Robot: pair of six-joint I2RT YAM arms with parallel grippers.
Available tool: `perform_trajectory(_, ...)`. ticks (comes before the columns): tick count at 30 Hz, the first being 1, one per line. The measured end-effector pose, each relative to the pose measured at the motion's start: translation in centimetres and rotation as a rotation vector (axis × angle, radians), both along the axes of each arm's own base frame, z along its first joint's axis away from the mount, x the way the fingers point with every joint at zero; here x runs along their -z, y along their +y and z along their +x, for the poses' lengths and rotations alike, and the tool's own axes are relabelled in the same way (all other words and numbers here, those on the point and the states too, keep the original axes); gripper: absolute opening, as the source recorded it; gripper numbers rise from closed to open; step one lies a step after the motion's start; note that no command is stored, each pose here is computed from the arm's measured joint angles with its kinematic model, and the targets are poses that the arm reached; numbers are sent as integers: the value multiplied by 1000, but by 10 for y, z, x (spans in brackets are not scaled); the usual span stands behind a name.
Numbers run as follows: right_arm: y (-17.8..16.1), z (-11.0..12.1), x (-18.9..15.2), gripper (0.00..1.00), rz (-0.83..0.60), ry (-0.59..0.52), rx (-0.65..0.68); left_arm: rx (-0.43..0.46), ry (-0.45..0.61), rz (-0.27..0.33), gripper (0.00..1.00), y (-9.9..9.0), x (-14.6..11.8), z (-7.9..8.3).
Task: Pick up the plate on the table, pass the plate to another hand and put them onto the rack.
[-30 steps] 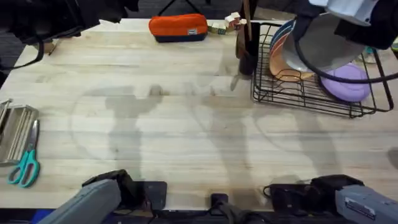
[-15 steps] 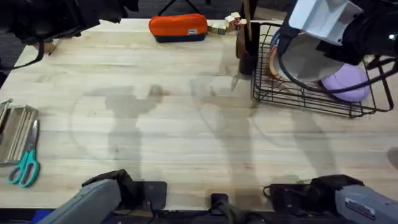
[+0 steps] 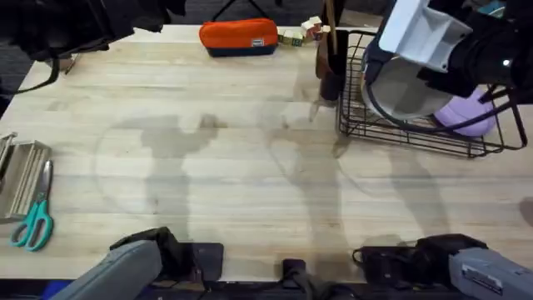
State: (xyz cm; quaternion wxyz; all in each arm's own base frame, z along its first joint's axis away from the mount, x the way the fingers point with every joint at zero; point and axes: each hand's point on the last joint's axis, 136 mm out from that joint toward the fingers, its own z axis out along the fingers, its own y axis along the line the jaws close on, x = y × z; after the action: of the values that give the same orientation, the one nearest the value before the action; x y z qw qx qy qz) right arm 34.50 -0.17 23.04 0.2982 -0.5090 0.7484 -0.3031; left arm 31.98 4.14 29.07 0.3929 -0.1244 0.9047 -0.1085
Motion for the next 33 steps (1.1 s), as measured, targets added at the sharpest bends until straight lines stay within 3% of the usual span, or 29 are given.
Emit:
perform_trajectory(8, -3, -13, 40, 31, -10, 91, 8, 0, 0, 0, 993, 0, 0, 0)
perform_trajectory(21, -3, -13, 41, 43, -9, 88, 10, 0, 0, 0, 993, 0, 0, 0)
perform_trajectory(28, -3, -15, 44, 192, -7, 99, 11, 0, 0, 0, 993, 0, 0, 0)
perform_trajectory(31, -3, -15, 45, 403, -8, 100, 11, 0, 0, 0, 994, 0, 0, 0)
perform_trajectory(33, -3, -15, 45, 467, -7, 101, 12, 0, 0, 0, 994, 0, 0, 0)
